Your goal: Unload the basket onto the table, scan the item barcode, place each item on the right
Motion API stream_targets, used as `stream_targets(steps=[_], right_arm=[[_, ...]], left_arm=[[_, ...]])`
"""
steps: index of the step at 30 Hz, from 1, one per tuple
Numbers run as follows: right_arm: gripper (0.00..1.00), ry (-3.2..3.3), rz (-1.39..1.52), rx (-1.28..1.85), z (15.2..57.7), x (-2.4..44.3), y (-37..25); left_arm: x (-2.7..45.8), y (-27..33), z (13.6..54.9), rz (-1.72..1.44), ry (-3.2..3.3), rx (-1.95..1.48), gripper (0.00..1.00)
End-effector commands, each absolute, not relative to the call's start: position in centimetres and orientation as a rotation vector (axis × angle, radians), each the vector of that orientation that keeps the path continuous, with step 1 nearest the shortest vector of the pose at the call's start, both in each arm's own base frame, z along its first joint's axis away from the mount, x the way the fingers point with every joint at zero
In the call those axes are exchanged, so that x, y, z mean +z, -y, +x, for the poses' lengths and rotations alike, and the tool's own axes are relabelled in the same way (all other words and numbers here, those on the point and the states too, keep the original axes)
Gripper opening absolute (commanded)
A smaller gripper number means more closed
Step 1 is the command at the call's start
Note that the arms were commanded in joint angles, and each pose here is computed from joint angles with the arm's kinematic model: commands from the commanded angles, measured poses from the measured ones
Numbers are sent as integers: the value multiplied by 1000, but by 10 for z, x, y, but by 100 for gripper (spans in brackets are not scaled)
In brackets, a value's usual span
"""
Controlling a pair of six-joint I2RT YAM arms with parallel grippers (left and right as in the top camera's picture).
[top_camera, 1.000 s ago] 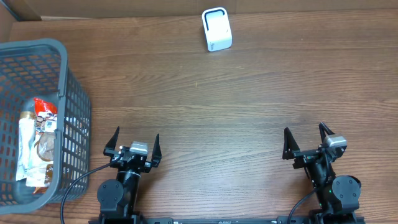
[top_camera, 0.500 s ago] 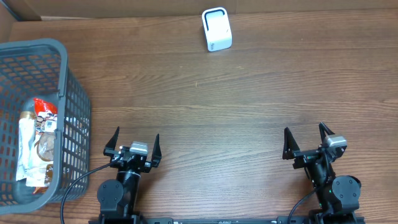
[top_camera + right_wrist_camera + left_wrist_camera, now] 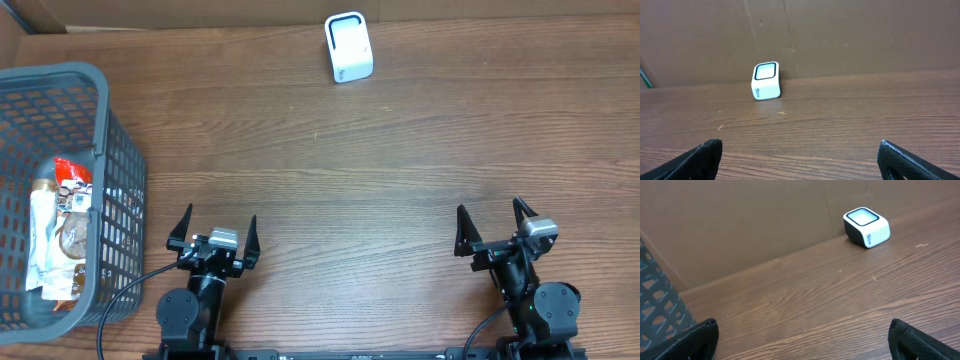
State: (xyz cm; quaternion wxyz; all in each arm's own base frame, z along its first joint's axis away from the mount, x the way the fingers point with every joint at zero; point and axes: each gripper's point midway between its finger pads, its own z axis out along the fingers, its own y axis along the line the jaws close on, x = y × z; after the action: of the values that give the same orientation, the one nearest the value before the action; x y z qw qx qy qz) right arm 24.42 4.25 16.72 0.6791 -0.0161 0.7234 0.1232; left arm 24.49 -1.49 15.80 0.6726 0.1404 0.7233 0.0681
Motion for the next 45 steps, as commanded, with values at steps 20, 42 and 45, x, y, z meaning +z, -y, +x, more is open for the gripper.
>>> stream_targets(steps=[20, 42, 45], right_arm=[[100, -1632, -44, 295, 244, 163, -46], [100, -1579, -92, 369, 221, 244, -56], [100, -1584, -91, 370, 215, 264, -56]], left_arm=[[177, 21, 242, 204, -1603, -1, 100], [259, 59, 245, 279, -1660, -291, 100], [279, 67, 255, 309, -1713, -346, 100]])
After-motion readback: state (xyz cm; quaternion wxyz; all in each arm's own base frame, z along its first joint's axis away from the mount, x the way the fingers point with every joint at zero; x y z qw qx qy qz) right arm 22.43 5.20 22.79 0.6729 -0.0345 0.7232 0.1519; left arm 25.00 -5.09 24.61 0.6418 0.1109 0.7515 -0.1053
